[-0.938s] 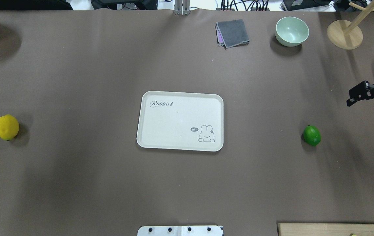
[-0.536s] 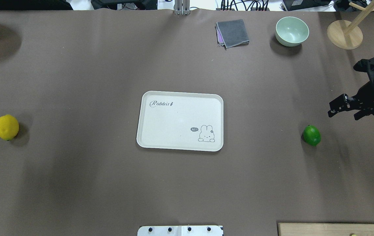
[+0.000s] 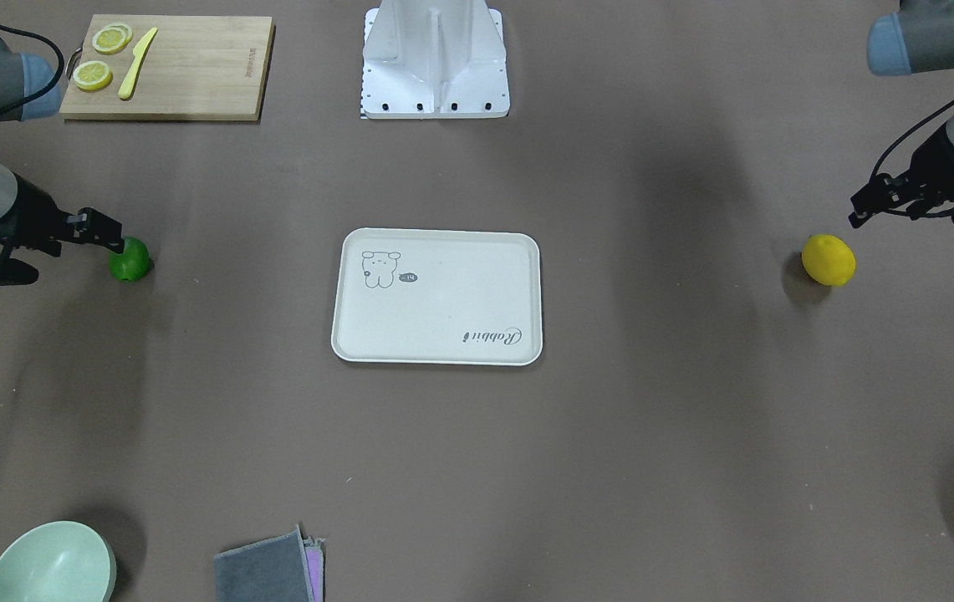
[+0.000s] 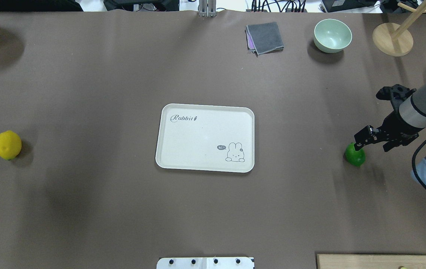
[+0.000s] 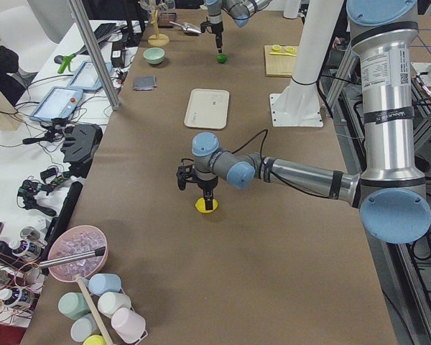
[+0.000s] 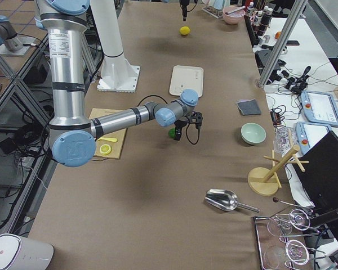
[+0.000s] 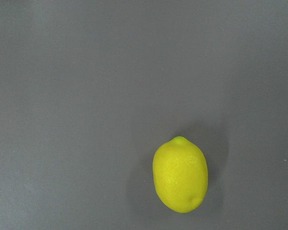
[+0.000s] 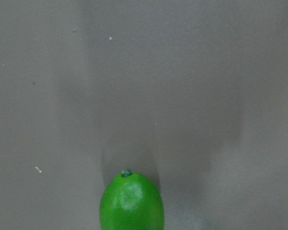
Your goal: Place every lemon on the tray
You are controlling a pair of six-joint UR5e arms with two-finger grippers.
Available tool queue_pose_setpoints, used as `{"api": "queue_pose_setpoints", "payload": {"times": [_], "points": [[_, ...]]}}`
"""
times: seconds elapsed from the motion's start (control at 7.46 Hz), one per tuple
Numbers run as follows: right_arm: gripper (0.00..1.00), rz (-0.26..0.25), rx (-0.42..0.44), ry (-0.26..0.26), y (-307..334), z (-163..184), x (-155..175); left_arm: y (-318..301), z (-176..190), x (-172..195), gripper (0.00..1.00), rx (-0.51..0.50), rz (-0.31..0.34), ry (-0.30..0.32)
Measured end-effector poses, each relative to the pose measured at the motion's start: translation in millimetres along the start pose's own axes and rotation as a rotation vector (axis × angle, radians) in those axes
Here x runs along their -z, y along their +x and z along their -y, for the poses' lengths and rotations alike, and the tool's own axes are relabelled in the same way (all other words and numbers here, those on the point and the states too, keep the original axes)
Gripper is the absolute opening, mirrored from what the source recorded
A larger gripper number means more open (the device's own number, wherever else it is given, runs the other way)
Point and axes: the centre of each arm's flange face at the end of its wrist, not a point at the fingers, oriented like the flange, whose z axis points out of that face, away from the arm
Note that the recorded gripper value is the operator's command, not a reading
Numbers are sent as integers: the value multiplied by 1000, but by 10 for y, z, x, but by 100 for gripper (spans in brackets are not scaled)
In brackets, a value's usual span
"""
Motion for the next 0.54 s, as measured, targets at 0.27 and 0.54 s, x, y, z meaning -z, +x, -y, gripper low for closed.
{"api": "queue_pose_setpoints", "payload": {"times": [0.27,0.54], "points": [[99,-23,4,-8,-168,-85,-163,77,-33,-312,97,7,-3,3],[98,-31,7,-13,-186,-98,-226,239,69,-468,97,9,-5,2]]}}
